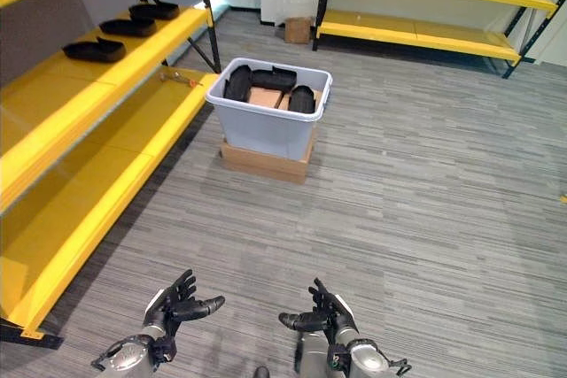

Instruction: Move parts from the plastic box to the shelf.

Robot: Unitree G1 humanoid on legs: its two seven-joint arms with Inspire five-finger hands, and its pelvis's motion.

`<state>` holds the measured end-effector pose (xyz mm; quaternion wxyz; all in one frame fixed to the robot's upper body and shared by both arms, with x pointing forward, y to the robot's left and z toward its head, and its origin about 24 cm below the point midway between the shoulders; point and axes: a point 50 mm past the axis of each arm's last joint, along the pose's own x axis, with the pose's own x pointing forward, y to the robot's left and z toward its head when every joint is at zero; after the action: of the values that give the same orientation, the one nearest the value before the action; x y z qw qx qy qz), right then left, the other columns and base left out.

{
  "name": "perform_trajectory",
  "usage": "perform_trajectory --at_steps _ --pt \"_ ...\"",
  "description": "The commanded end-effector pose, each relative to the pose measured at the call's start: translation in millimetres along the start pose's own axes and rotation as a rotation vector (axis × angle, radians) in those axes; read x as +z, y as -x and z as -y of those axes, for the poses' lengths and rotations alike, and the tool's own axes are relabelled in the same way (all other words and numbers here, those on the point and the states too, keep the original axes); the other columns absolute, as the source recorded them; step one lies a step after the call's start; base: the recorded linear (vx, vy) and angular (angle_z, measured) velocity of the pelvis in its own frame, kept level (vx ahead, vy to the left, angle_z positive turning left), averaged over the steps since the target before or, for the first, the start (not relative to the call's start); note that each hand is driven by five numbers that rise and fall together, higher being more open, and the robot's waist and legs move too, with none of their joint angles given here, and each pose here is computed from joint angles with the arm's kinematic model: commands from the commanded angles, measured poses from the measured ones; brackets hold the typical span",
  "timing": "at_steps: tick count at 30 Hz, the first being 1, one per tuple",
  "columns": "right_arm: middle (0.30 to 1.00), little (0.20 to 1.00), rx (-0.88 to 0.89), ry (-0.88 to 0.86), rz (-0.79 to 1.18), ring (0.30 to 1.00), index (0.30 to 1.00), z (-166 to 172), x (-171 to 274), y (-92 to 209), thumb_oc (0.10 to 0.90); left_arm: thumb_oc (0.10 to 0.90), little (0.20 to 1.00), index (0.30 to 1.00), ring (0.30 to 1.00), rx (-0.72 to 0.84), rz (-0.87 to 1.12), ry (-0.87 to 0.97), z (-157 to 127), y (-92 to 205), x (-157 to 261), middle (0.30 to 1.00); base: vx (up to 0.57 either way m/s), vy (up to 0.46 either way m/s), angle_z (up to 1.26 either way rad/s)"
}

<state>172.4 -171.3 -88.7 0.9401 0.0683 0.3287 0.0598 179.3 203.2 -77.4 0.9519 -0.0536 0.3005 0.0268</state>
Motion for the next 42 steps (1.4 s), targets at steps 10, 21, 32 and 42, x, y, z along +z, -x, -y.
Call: perform_trajectory --at_steps 10,21,32,42 --pt "1.000 1.000 0.011 0.010 0.203 1.000 1.000 2.5 46.0 -6.3 0.900 0.900 1.000 1.000 1.000 -0.087 0.205 0.037 22.2 -3.4 38.6 1.000 0.18 -0.086 0.18" --pt "1.000 1.000 -0.054 0.030 0.218 1.000 1.000 19.2 48.3 0.1 0.900 0.900 1.000 1.000 1.000 -0.086 0.167 0.038 19.9 1.3 28.9 1.000 0.17 0.000 0.07" --pt "1.000 1.000 -0.010 0.006 0.210 1.000 1.000 3.1 47.1 -5.6 0.900 0.900 1.000 1.000 1.000 -0.075 0.207 -0.002 18.2 -3.1 41.3 1.000 0.21 0.149 -0.27" --pt "1.000 1.000 0.065 0.005 0.221 1.000 1.000 -15.3 44.6 -1.3 0.900 0.900 1.000 1.000 1.000 -0.083 0.174 -0.024 14.7 -1.8 38.8 1.000 0.21 0.231 0.20"
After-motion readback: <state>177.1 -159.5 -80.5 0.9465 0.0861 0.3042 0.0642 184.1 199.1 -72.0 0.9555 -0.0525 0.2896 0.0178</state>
